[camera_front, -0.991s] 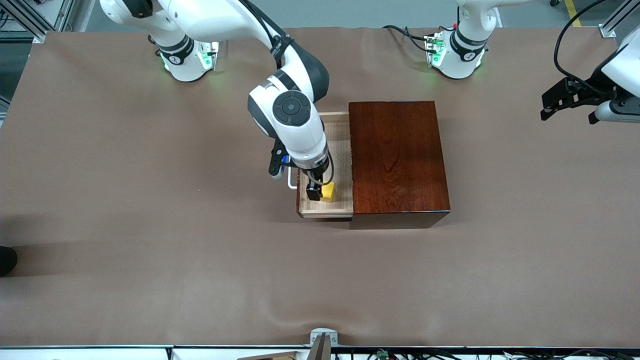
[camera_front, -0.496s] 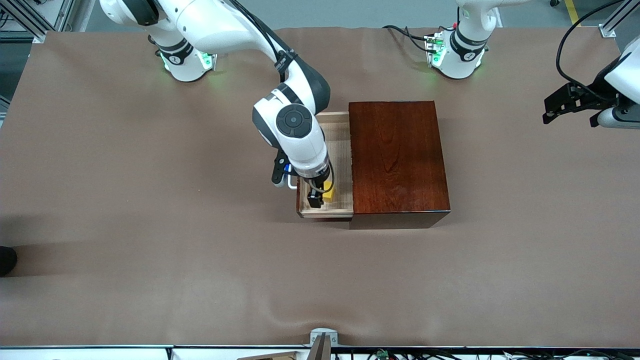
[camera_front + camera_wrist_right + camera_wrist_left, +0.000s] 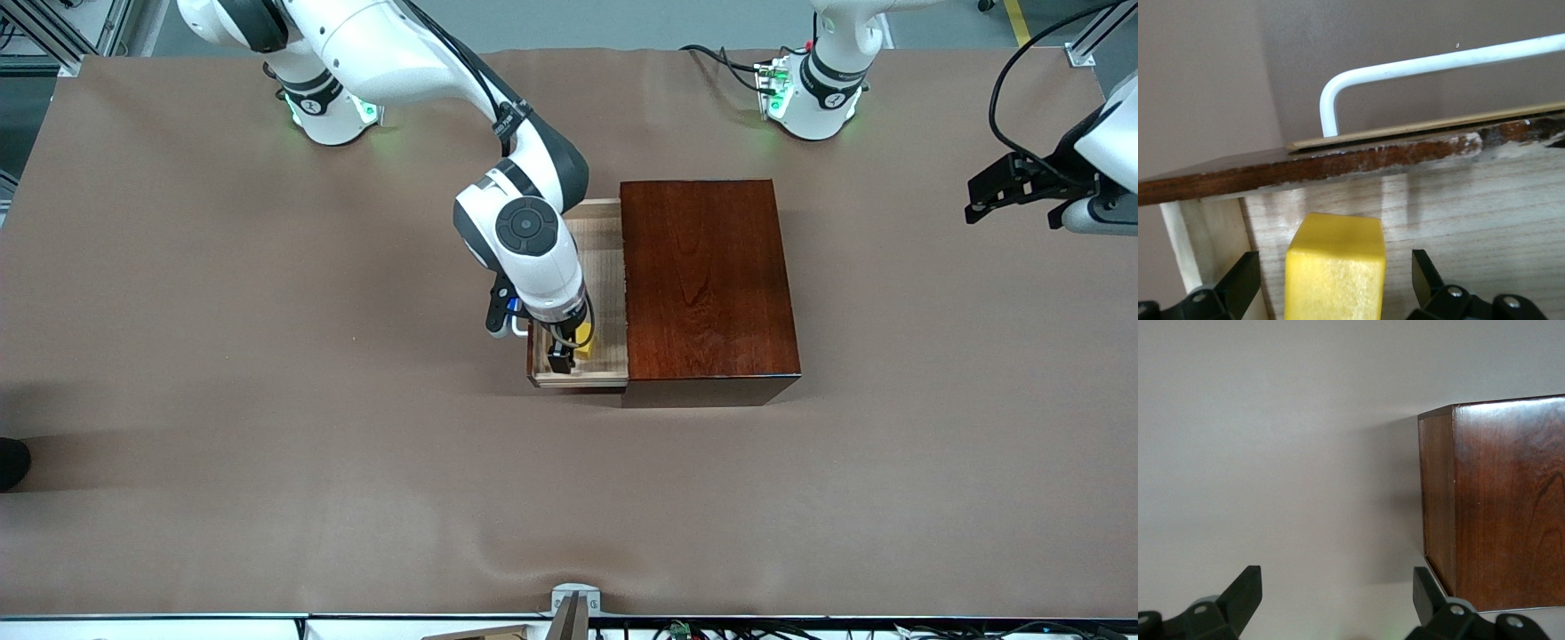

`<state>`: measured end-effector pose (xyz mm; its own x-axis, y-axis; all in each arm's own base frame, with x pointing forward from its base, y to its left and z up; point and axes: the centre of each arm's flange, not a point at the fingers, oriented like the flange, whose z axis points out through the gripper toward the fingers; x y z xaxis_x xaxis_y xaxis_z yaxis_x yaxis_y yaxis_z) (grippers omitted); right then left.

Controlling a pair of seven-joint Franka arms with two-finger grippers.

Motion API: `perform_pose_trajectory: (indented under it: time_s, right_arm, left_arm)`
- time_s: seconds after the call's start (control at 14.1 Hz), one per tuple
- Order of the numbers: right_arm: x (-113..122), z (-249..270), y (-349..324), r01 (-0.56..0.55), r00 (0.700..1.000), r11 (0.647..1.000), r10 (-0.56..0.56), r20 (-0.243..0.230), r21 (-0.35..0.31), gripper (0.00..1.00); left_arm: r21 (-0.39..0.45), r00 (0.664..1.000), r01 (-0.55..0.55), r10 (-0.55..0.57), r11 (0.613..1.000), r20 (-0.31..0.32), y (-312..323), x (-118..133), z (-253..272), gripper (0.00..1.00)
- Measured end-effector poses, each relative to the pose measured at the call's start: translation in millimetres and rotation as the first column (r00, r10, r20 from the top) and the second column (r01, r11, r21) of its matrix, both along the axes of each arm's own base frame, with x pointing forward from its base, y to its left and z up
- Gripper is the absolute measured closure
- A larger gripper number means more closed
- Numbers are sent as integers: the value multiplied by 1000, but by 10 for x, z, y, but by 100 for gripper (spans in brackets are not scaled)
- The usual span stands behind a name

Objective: Open drawer, take yellow block, close drawer
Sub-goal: 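Close the right gripper on the yellow block and lift it, then carry the block with the right gripper while the left gripper reaches the drawer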

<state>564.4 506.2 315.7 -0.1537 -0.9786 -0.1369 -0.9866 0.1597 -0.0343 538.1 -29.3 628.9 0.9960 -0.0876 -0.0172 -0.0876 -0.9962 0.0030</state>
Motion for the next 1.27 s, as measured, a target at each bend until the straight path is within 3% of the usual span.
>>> perform_pose_trajectory:
  time_s: [0.28, 0.35, 0.57, 0.71, 0.92, 1.06, 1.13, 1.27]
  right_arm:
    - [20, 26, -4, 1, 1000, 1000, -1, 8, 4, 41]
    - [35, 42, -12, 2, 1000, 1000, -2, 11, 5, 44]
    - [60, 120, -16, 4, 1000, 1000, -4, 13, 5, 44]
    - [64, 310, -28, -2, 1000, 1000, 2, -7, -9, 44]
    - [92, 949, -135, -46, 998, 999, 46, -36, -13, 44]
    - [95, 1419, -317, -132, 991, 991, 132, -37, 5, 44]
    - [93, 1624, -458, -211, 977, 978, 211, -43, 6, 44]
    - [111, 1915, -805, -399, 915, 917, 398, -67, -2, 44]
  left_arm:
    - [-1, 1000, -1, 1, 1000, 4, 5, 24, -12, 0]
    - [-1, 1000, -1, 1, 1000, 6, 6, 26, -10, 0]
    - [-3, 1000, -22, 22, 1000, 17, -6, 77, -45, 0]
    - [-4, 995, -97, 97, 995, 9, -71, 120, -115, 0]
    - [-5, 978, -208, 208, 978, 0, -270, 203, -206, 0]
    - [-3, 956, -292, 292, 956, -14, -500, 269, -291, 0]
    - [1, 937, -348, 348, 937, -21, -663, 283, -336, 0]
    - [19, 884, -466, 467, 884, -39, -1129, 265, -469, 0]
